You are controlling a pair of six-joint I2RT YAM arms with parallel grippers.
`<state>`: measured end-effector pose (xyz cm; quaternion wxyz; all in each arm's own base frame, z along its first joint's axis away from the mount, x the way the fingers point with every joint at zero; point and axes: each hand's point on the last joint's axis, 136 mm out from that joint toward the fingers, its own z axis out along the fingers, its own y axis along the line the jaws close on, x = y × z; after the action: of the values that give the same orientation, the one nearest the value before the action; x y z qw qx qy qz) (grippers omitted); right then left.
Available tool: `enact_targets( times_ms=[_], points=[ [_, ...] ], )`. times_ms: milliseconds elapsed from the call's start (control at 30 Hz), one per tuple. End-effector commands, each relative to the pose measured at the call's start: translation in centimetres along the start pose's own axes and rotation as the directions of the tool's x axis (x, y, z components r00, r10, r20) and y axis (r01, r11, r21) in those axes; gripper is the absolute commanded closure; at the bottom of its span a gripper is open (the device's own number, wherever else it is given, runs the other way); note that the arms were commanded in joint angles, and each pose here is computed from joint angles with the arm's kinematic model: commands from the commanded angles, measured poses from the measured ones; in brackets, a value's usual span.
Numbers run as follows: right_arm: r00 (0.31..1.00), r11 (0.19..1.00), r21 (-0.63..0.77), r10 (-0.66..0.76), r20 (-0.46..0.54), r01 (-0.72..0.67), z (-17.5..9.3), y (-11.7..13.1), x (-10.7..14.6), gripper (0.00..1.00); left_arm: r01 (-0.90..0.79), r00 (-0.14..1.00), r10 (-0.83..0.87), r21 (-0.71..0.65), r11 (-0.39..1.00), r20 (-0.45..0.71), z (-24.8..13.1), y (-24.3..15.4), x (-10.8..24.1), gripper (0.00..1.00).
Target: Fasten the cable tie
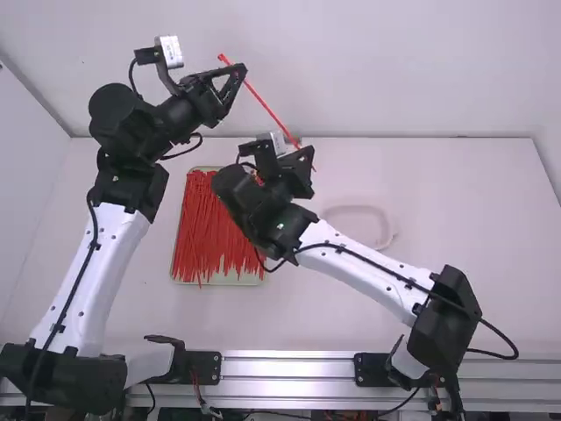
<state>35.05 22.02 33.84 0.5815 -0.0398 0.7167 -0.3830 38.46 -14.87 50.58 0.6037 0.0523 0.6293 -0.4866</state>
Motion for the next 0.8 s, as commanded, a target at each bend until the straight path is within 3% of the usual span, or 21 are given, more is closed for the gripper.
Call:
enact_targets(
  times_ms=[0, 67, 400, 500, 533, 567, 600, 633, 767],
  points=[
    [1.0, 0.999, 0.028, 0.03, -0.001, -0.03, -0.1, -0.8, -0.8, 1.0, 0.021, 1.0, -0.021, -0.001, 1.0, 0.01, 0.2, 0.1, -0.1, 0.85],
    [1.0, 0.999, 0.027, 0.03, -0.001, -0.03, -0.1, -0.8, -0.8, 1.0, 0.028, 1.0, -0.028, -0.001, 1.0, 0.01, 0.2, 0.1, -0.1, 0.98],
    [0.999, 0.998, -0.041, 0.043, 0.023, -0.042, -1.3, 0.4, -1.2, 0.99, 0.02, 1.0, -0.02, 0.001, 1.0, 0.016, 0.2, 0.1, -0.3, 0.99],
    [0.997, 0.996, -0.068, 0.067, 0.035, -0.064, -2.2, 0.9, -1.5, 0.74, -0.012, 1.0, 0.013, -0.008, 1.0, 0.021, 0.1, 0.4, -0.5, 0.98],
    [0.997, 0.993, -0.101, 0.063, 0.044, -0.058, -2.7, 1.4, -1.6, 0.58, -0.024, 1.0, 0.024, -0.011, 1.0, 0.016, 0.1, 0.4, -0.3, 0.98],
    [0.997, 0.989, -0.142, 0.058, 0.054, -0.05, -3.3, 2.1, -1.8, 0.5, -0.036, 0.999, 0.036, -0.017, 0.999, 0.011, 0.1, 0.6, -0.3, 0.99],
    [0.997, 0.989, -0.142, 0.058, 0.054, -0.05, -3.3, 2.1, -1.8, 0.5, -0.036, 0.999, 0.036, -0.017, 0.999, 0.011, 0.1, 0.6, -0.3, 0.99],
    [0.996, 0.979, -0.202, 0.036, 0.078, -0.02, -4.6, 3.0, -2.1, 0.34, -0.04, 0.999, 0.04, -0.026, 0.999, 0.003, 0.0, 0.9, -0.1, 0.98],
    [0.991, 0.963, -0.271, 0.035, 0.133, 0.002, -8.2, 2.9, -3.1, 0.14, -0.044, 0.999, 0.042, -0.083, 0.996, -0.018, -0.6, 2.7, 0.0, 0.98]
  ],
)
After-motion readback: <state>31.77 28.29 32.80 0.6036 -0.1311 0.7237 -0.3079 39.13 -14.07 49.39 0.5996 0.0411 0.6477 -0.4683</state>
